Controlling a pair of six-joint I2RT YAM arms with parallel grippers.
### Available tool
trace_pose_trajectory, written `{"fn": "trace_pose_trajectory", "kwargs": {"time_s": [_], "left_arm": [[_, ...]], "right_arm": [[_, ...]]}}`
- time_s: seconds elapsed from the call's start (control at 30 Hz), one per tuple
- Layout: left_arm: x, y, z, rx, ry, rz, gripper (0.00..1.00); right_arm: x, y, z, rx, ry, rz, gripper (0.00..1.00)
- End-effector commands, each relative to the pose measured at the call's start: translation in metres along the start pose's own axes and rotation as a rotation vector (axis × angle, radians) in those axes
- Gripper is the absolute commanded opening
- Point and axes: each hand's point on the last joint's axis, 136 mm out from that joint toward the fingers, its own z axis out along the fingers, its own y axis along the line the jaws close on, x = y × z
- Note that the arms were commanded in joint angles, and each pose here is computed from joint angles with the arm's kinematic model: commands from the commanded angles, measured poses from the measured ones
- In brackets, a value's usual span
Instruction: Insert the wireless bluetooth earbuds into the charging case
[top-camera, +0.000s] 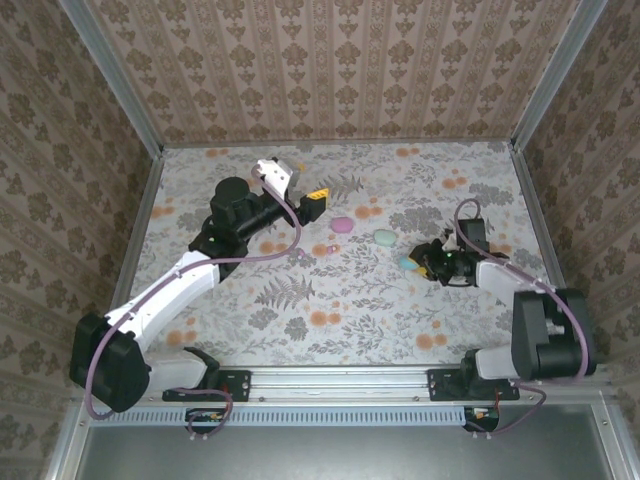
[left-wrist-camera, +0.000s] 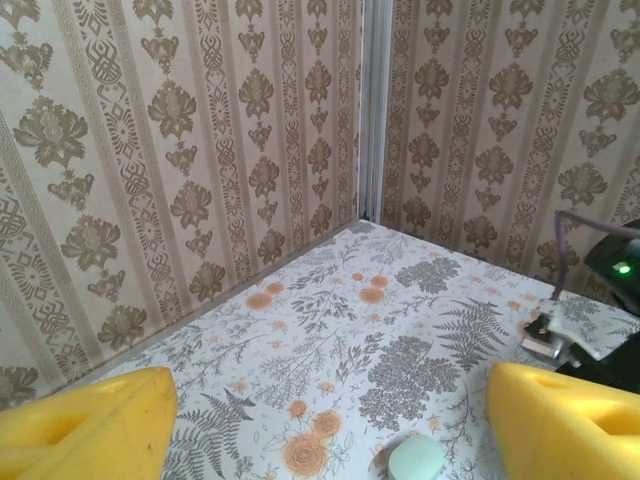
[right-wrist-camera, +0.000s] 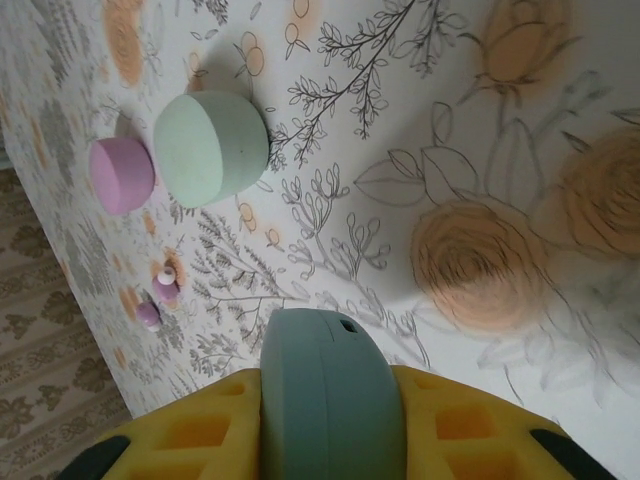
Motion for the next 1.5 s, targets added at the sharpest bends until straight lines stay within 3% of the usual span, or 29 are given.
{"fn": "trace_pose_trajectory", "kwargs": {"time_s": [0.0,0.33,0.5,0.73,0.83,0.93,1.1,1.2,1.47], "left_arm": [[-0.005,0.004,-0.009,-0.028,-0.007,-0.006,0.81],[-0.003,0.008,-0.016,-0.051,0.008,0.008,0.81],[-0.003,0.008,-0.016,-0.053,0.007,0.010,0.81],[-0.002,0.011,-0.019,-0.062,0.010,0.014,0.81],[0.000,0.016,-0.022,-0.081,0.012,0.008,0.81],[0.005,0.031,-0.027,-0.139,0.034,-0.026,0.82],[0.018,0.063,-0.049,-0.257,0.064,-0.122,0.81],[0.022,0.073,-0.063,-0.305,0.066,-0.135,0.81],[0.023,0.083,-0.088,-0.362,0.067,-0.121,0.82]], "right_arm": [[-0.013,0.022,0.015,-0.069,-0.001,-0.073,0.26],[-0.006,-0.004,0.041,0.014,0.047,-0.064,0.35],[-0.004,-0.010,0.030,0.078,0.037,-0.077,0.51],[-0.013,0.006,-0.006,0.187,-0.029,-0.185,0.60],[-0.017,0.040,-0.013,0.184,-0.074,-0.387,0.62],[-0.010,0.089,0.000,0.150,-0.065,-0.718,0.63],[0.012,0.141,0.042,0.151,0.060,-1.325,0.63],[0.017,0.148,0.068,0.155,0.162,-1.635,0.64],[0.008,0.143,0.116,0.124,0.334,-1.920,0.66]]}}
